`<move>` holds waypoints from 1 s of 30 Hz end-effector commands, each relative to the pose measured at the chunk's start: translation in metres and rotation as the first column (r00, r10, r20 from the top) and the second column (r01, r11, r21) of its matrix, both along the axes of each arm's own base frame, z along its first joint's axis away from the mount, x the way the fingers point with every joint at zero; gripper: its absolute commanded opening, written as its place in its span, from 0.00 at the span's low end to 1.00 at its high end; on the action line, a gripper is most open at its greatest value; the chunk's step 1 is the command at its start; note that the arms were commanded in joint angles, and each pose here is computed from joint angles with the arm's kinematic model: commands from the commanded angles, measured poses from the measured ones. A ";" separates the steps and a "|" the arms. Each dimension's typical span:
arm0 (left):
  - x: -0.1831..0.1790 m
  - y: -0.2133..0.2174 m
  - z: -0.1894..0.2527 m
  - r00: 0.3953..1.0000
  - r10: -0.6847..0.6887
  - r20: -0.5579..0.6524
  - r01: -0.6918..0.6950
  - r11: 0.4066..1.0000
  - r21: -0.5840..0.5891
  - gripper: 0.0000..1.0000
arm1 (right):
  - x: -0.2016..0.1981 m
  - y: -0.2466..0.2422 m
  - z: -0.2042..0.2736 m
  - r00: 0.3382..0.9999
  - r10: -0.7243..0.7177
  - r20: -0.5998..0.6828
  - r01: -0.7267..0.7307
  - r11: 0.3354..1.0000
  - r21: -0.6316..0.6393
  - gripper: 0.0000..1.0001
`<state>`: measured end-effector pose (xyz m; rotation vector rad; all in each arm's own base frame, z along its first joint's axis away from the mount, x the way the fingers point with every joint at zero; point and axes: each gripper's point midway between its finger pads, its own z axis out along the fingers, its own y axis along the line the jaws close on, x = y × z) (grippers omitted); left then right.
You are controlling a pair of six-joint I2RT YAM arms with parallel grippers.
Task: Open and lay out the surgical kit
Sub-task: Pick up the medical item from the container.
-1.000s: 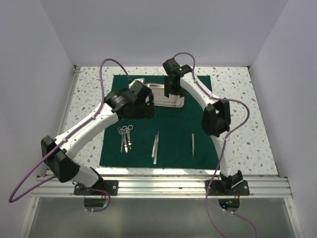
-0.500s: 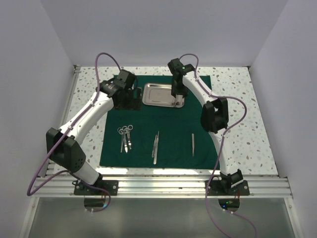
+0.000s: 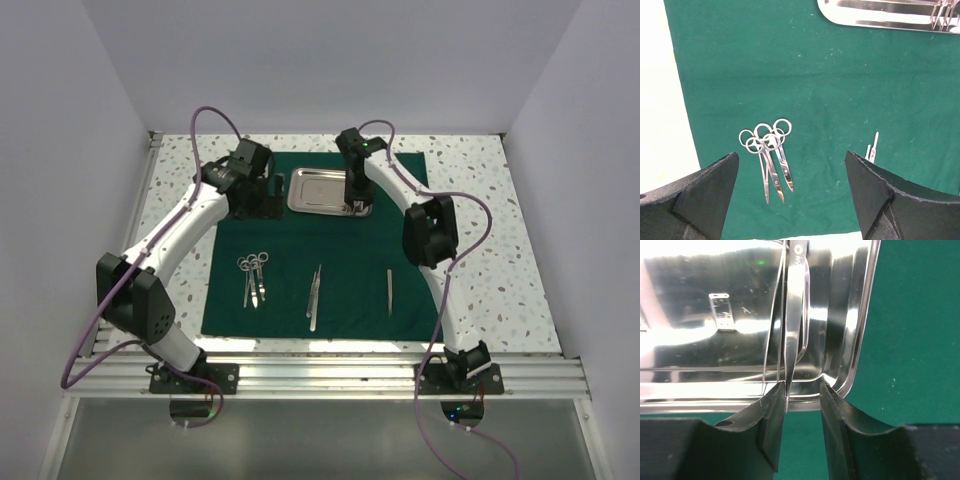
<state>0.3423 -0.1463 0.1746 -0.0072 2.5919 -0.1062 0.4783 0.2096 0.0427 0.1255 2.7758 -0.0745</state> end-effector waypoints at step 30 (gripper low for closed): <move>0.034 -0.025 -0.032 0.997 -0.071 0.001 0.071 0.996 -0.060 0.90 | -0.051 -0.033 0.128 0.985 -0.012 0.173 0.007 0.999 0.032 0.00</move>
